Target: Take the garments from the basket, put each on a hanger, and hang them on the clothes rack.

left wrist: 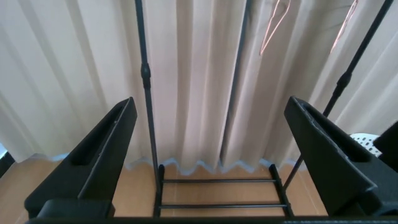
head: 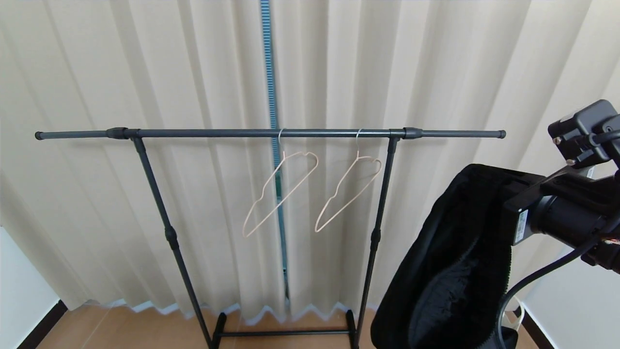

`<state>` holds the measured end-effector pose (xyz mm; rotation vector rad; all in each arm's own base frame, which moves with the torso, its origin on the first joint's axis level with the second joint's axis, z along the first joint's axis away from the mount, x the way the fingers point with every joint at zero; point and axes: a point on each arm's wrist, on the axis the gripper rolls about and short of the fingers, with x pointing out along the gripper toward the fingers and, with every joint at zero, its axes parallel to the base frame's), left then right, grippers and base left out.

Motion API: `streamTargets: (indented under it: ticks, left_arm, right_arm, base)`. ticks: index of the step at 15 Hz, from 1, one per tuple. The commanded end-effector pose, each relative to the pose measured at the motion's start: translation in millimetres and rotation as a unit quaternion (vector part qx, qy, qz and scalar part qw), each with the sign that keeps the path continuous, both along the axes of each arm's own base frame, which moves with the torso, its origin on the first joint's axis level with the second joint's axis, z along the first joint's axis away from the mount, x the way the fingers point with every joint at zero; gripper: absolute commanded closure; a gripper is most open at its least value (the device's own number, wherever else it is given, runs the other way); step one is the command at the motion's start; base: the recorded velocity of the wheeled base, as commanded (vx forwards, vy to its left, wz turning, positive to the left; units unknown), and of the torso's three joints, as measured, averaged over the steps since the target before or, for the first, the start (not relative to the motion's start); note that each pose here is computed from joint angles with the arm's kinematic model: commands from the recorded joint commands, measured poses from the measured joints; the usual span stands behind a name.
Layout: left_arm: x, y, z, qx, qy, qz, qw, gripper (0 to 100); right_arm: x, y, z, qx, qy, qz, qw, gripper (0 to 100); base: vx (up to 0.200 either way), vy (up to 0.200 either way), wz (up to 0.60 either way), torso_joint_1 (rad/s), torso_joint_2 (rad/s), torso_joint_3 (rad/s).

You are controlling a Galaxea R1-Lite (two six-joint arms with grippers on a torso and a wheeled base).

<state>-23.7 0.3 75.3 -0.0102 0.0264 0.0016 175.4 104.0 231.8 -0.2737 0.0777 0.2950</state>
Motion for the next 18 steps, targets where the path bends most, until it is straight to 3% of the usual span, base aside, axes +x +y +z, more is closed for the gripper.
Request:
streamTargets:
  ticks: [1,2,4,6,8,10,11,12,13,16,17,18]
  left_arm:
    - [0.1,0.0,0.4,0.0,0.001,0.0,1.0,0]
    - [0.1,-0.1,0.6,0.002,0.003,-0.002,1.0,0]
    - [5.5,0.0,1.2,0.015,0.039,-0.005,0.9991,0]
    - [18.7,-0.3,3.7,0.036,0.118,-0.038,0.9916,0]
    - [33.9,-3.1,19.7,0.008,0.163,-0.094,0.9821,0]
    - [69.8,-12.8,58.7,-0.082,0.227,-0.156,0.9579,0]
    - [81.6,-17.1,69.7,-0.108,0.242,-0.171,0.9489,0]
    - [103.5,-29.3,89.5,-0.148,0.267,-0.201,0.9305,0]
    - [116.1,-41.3,97.5,-0.172,0.292,-0.224,0.9136,0]
    - [146.3,-79.2,99.3,-0.201,0.364,-0.263,0.8705,0]
    - [158.9,-92.0,95.3,-0.208,0.377,-0.266,0.8624,0]
    - [161.0,-93.9,94.7,-0.209,0.379,-0.267,0.8613,0]
  right_arm:
    - [0.4,0.3,-6.5,-0.008,0.007,0.001,0.9999,100]
    - [-0.2,-0.1,-9.6,-0.021,0.009,0.002,0.9997,100]
    - [1.8,0.9,-10.6,-0.031,0.012,-0.001,0.9994,100]
    - [6.5,9.3,-15.8,-0.042,0.026,0.003,0.9988,100]
    - [23.2,20.5,-18.7,-0.051,0.042,-0.005,0.9978,100]
    - [59.4,44.6,-25.7,-0.044,0.065,-0.01,0.9968,100]
    - [67.8,50.3,-27.2,-0.044,0.068,-0.011,0.9967,100]
    - [77.9,57.1,-27.4,-0.042,0.067,-0.01,0.9968,100]
    - [80.4,59.4,-29.9,-0.037,0.071,-0.01,0.9968,100]
    - [79.3,75.7,-40.8,0.007,0.099,-0.003,0.9951,100]
    - [74.7,81.1,-39.7,0.026,0.102,0.002,0.9944,100]
    - [73.7,82.0,-39.2,0.029,0.102,0.002,0.9944,100]
  base:
    - [0.0,0.0,0.0,0.0,0.0,0.0]
    - [0.0,0.0,0.0,0.0,0.0,0.0]
    - [0.0,0.0,0.0,0.0,0.0,0.0]
    - [0.0,0.0,0.0,0.0,0.0,0.0]
    - [0.0,0.0,0.0,0.0,0.0,0.0]
    - [0.0,0.0,0.0,0.0,0.0,0.0]
    - [0.0,0.0,0.0,0.0,0.0,0.0]
    - [0.0,0.0,0.0,0.0,0.0,0.0]
    - [0.0,0.0,0.0,0.0,0.0,0.0]
    - [0.0,0.0,0.0,0.0,0.0,0.0]
    - [0.0,0.0,0.0,0.0,0.0,0.0]
    - [0.0,0.0,0.0,0.0,0.0,0.0]
